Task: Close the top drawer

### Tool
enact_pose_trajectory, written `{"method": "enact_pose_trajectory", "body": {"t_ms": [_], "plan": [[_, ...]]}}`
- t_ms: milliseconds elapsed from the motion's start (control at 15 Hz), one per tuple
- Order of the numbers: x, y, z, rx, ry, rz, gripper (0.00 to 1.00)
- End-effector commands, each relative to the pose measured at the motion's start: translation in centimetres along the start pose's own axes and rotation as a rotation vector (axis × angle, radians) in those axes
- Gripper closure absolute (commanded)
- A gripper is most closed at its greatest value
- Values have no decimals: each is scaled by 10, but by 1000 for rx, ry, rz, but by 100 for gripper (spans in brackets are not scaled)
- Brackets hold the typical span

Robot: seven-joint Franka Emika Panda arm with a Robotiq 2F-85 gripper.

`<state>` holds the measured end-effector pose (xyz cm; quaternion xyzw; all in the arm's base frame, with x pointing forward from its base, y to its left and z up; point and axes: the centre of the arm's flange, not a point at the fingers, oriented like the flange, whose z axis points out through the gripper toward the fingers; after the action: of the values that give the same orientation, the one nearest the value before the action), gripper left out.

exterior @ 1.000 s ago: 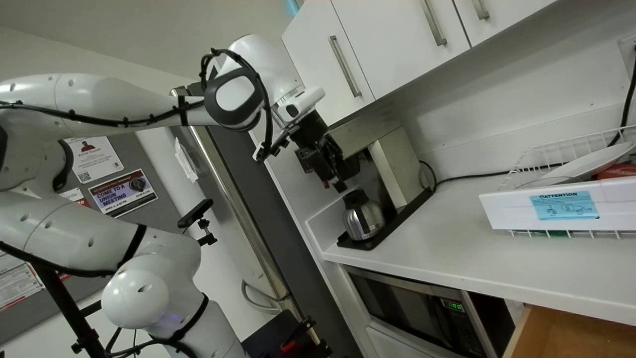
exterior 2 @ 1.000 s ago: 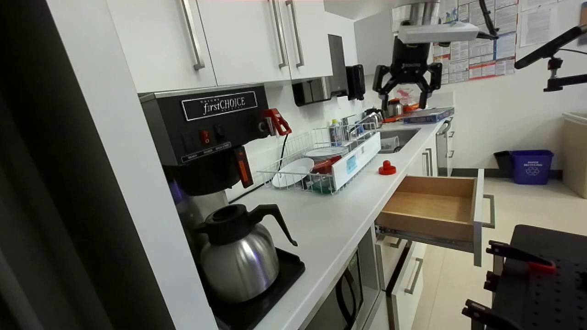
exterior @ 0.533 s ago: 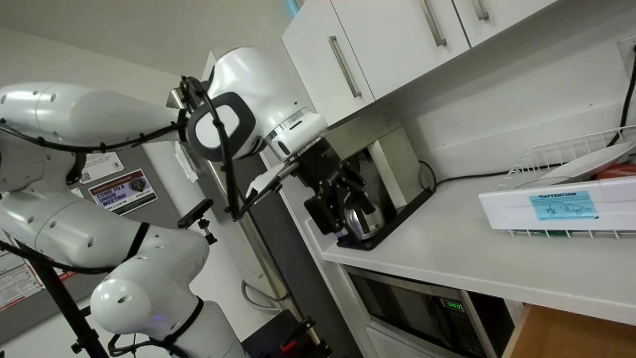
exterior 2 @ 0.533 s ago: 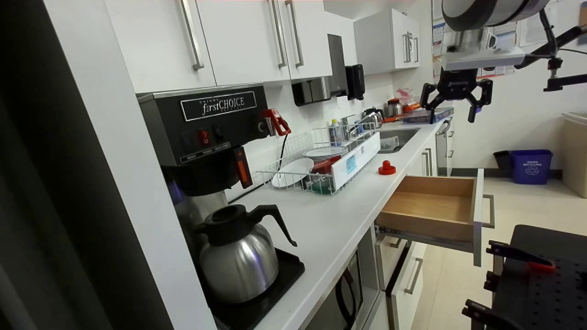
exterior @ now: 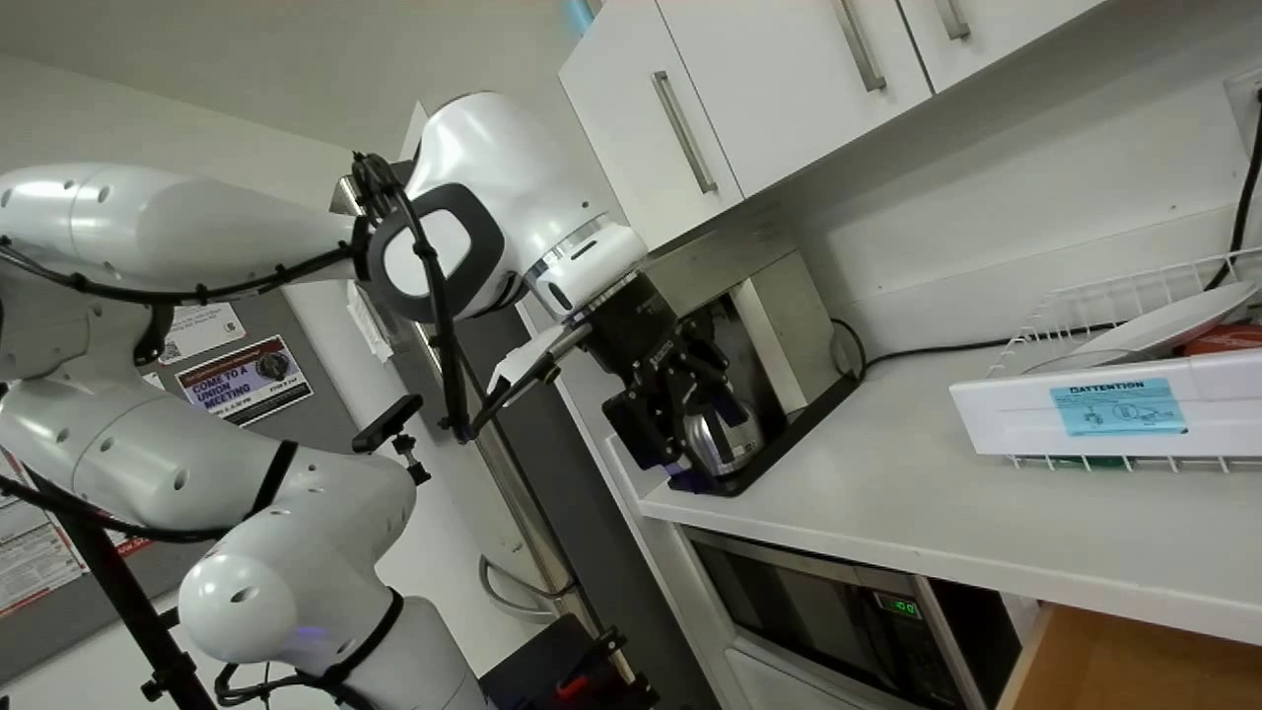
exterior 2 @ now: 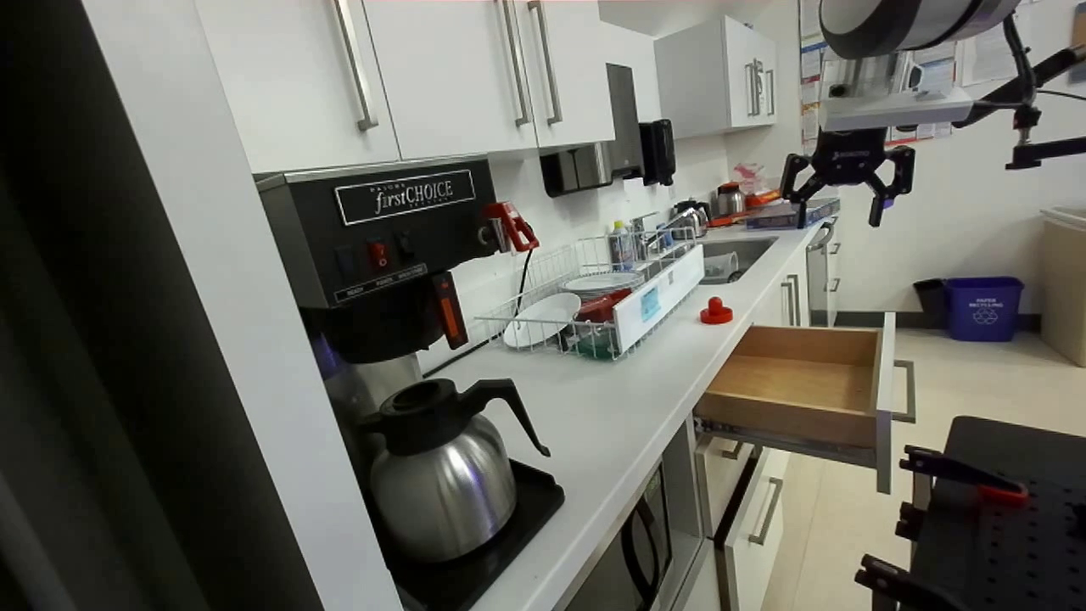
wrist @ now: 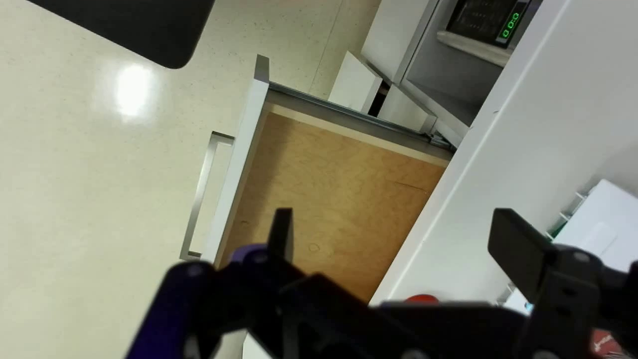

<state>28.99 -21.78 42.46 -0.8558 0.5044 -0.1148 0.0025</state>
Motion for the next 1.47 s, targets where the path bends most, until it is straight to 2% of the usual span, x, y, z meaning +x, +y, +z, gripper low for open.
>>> {"method": "enact_pose_trajectory", "body": {"t_ms": [0, 200, 400, 533, 867, 933, 1000, 1400], "plan": [[41, 9, 13, -71, 42, 124, 0], [79, 49, 34, -187, 38, 233, 0], [101, 92, 58, -271, 7, 311, 0], [106, 116, 76, -280, -15, 333, 0], [102, 165, 128, -240, -70, 392, 0], [100, 173, 134, -236, -80, 399, 25], [99, 181, 142, -229, -86, 408, 26], [99, 221, 182, -104, -164, 495, 73]]}}
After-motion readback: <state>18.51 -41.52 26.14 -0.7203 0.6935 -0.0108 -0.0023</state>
